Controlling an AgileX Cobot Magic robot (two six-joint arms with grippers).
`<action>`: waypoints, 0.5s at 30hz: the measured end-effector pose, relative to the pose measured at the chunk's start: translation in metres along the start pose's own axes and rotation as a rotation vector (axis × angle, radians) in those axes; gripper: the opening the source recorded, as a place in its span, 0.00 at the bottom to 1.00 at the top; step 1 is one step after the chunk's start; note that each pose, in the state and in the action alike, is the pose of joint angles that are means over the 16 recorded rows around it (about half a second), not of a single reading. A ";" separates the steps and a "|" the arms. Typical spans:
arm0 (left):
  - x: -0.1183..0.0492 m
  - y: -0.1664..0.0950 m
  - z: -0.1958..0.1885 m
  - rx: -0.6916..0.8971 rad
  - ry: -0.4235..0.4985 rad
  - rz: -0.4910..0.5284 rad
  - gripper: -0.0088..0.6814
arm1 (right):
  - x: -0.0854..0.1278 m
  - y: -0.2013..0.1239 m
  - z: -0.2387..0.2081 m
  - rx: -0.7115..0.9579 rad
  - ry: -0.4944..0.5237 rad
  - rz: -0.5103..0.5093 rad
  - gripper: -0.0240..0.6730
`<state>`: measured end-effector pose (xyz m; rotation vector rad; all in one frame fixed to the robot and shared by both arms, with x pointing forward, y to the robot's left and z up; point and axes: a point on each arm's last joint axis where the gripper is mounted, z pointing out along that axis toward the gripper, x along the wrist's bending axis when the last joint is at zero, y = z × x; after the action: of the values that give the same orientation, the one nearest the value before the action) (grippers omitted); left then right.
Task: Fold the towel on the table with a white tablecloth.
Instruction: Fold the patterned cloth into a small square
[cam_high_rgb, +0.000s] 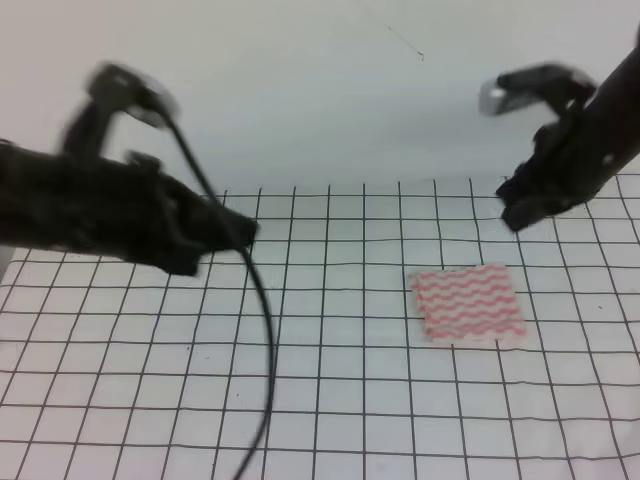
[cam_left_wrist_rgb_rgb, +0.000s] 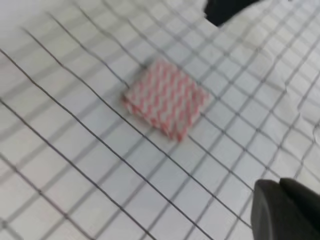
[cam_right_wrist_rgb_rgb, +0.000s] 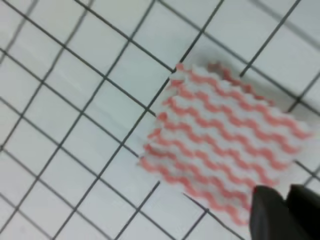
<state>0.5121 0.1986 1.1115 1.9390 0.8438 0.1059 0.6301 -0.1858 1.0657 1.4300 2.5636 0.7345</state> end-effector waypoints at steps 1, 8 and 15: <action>-0.004 0.003 -0.009 -0.020 0.012 0.009 0.01 | 0.004 0.001 -0.015 -0.031 -0.012 -0.013 0.13; -0.045 0.011 -0.075 -0.131 0.125 0.080 0.01 | 0.035 -0.006 -0.124 -0.285 -0.122 -0.084 0.04; -0.092 -0.003 -0.122 -0.186 0.204 0.130 0.01 | 0.068 -0.048 -0.205 -0.562 -0.214 -0.092 0.04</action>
<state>0.3910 0.2359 1.1971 1.8261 0.8088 0.4511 0.4894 -0.2237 1.2323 1.1263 2.0189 1.1046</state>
